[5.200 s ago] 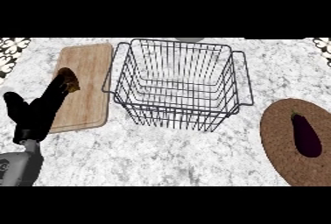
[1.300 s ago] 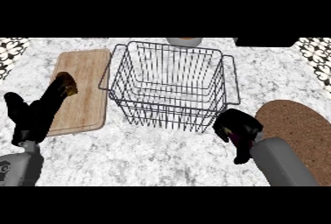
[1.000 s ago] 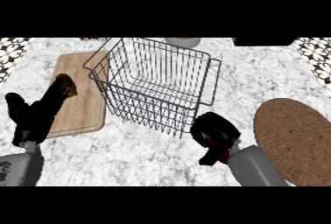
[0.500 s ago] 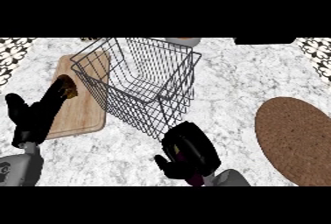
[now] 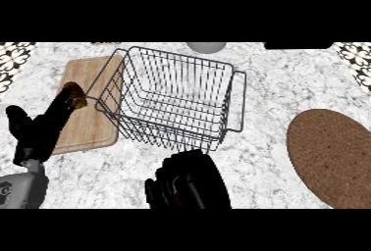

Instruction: Pick the eggplant from the placemat and place it in the basket

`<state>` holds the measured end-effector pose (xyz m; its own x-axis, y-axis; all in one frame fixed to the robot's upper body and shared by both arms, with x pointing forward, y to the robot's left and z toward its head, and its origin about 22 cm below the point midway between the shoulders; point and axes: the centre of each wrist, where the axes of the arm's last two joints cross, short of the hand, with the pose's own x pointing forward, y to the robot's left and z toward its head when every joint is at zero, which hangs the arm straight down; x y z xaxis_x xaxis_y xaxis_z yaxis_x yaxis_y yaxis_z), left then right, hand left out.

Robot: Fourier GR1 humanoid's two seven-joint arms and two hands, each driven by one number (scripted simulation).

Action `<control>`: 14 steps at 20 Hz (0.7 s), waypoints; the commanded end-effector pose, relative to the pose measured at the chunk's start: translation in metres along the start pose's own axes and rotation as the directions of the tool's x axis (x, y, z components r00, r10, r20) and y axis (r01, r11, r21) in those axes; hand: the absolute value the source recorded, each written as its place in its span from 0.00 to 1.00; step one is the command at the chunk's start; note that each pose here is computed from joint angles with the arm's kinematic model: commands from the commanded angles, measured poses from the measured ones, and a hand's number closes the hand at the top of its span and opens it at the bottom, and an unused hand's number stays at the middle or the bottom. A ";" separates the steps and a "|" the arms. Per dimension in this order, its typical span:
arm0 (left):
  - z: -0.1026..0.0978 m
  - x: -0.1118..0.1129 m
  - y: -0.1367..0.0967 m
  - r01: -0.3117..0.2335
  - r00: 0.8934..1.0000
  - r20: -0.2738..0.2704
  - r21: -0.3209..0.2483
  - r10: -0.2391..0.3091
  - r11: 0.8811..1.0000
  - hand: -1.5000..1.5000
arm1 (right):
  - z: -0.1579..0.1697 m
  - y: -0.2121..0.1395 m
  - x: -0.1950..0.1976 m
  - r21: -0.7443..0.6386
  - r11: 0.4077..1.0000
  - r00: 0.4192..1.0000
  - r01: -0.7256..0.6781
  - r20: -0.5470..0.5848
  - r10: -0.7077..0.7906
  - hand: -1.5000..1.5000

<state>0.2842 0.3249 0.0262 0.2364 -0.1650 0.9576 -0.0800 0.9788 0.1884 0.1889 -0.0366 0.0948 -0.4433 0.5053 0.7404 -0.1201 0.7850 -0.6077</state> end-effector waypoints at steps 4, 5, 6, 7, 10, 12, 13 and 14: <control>-0.002 0.007 0.000 0.001 1.000 0.013 -0.023 -0.001 1.000 0.50 | -0.004 -0.011 0.049 -0.173 0.984 0.998 -0.028 -0.069 0.016 1.00; -0.003 0.003 -0.005 0.015 1.000 0.010 -0.025 -0.014 1.000 0.50 | -0.007 -0.010 0.053 -0.184 0.982 0.997 -0.050 -0.075 0.036 1.00; -0.005 0.010 -0.006 0.012 1.000 0.028 -0.020 -0.011 1.000 0.50 | -0.014 -0.015 0.057 -0.224 0.973 0.995 -0.060 -0.091 0.041 1.00; -0.006 0.012 -0.008 0.000 1.000 0.031 -0.033 0.001 0.999 0.50 | -0.017 -0.012 0.058 -0.228 0.970 0.990 -0.082 -0.126 0.054 1.00; -0.004 0.006 -0.014 -0.010 1.000 0.011 -0.028 0.010 1.000 0.50 | -0.038 -0.025 0.074 -0.305 0.930 0.971 -0.203 -0.182 0.152 1.00; -0.008 0.014 -0.009 0.001 0.999 0.035 -0.020 -0.001 1.000 0.50 | -0.054 -0.024 0.080 -0.341 0.904 0.954 -0.259 -0.234 0.185 1.00; -0.008 0.022 -0.014 0.010 0.999 0.035 -0.062 -0.008 0.998 0.50 | -0.058 -0.024 0.084 -0.351 0.893 0.948 -0.282 -0.246 0.202 1.00; -0.010 0.020 -0.019 0.003 0.999 0.048 -0.037 -0.001 0.999 0.50 | -0.062 -0.028 0.090 -0.358 0.888 0.941 -0.290 -0.276 0.197 1.00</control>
<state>0.2947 0.3119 0.0361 0.2058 -0.1719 0.9634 -0.0456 0.9817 0.1849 0.2011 -0.0026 0.1719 -0.3431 0.6970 0.6296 0.2509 0.7140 -0.6537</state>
